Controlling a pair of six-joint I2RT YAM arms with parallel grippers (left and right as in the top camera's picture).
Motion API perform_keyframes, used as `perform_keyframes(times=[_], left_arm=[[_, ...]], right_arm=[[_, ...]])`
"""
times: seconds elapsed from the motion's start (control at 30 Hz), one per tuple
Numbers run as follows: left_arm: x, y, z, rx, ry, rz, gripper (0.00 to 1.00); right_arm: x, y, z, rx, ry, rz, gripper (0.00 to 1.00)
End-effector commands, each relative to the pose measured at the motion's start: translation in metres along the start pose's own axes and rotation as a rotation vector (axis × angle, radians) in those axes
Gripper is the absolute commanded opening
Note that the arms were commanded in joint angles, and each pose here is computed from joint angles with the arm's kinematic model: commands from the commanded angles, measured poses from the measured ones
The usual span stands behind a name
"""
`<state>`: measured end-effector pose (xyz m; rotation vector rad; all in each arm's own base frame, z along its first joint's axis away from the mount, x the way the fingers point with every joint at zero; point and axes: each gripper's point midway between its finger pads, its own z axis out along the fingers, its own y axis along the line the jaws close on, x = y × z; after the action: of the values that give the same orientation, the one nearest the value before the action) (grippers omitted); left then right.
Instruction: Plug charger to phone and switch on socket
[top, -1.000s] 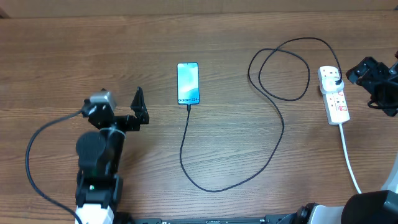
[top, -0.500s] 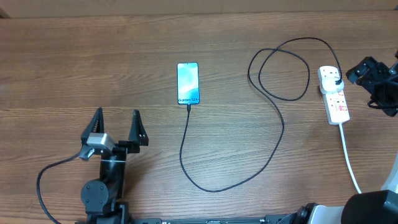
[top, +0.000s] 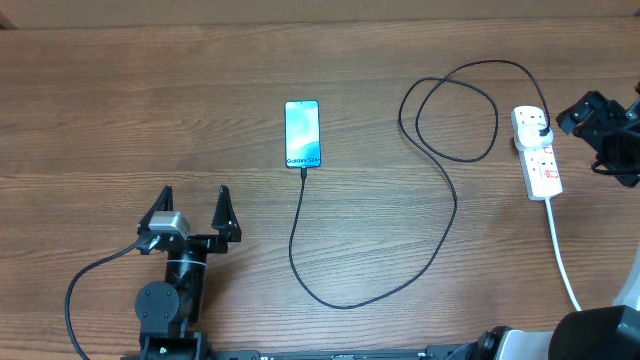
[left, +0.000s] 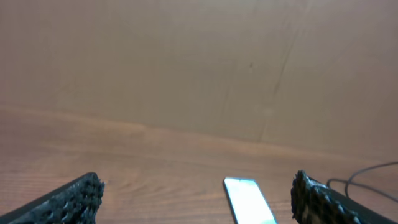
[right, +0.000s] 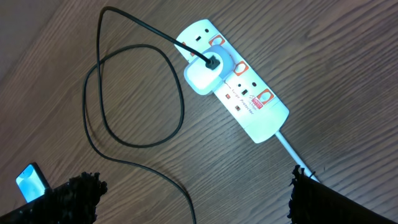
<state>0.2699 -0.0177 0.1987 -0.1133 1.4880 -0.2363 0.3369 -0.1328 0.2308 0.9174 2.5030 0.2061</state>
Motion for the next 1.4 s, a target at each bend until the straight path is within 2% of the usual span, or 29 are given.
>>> perform_keyframes(times=[0.0,0.6,0.9,1.37], left_arm=[[-0.001,0.005,-0.005,-0.028,-0.006,0.047,1.00],[0.052,0.021,-0.027,-0.091,0.211,0.091,1.00],[0.046,0.023,-0.027,-0.096,0.189,0.121,1.00],[0.039,0.013,-0.028,-0.027,0.161,0.320,1.00]], right_arm=[[0.000,0.001,-0.001,0.000,-0.005,0.001,1.00],[0.000,0.001,-0.001,0.000,-0.005,0.001,1.00],[0.000,0.001,-0.001,0.000,-0.005,0.001,1.00],[0.000,0.001,-0.001,0.000,-0.005,0.000,1.00]])
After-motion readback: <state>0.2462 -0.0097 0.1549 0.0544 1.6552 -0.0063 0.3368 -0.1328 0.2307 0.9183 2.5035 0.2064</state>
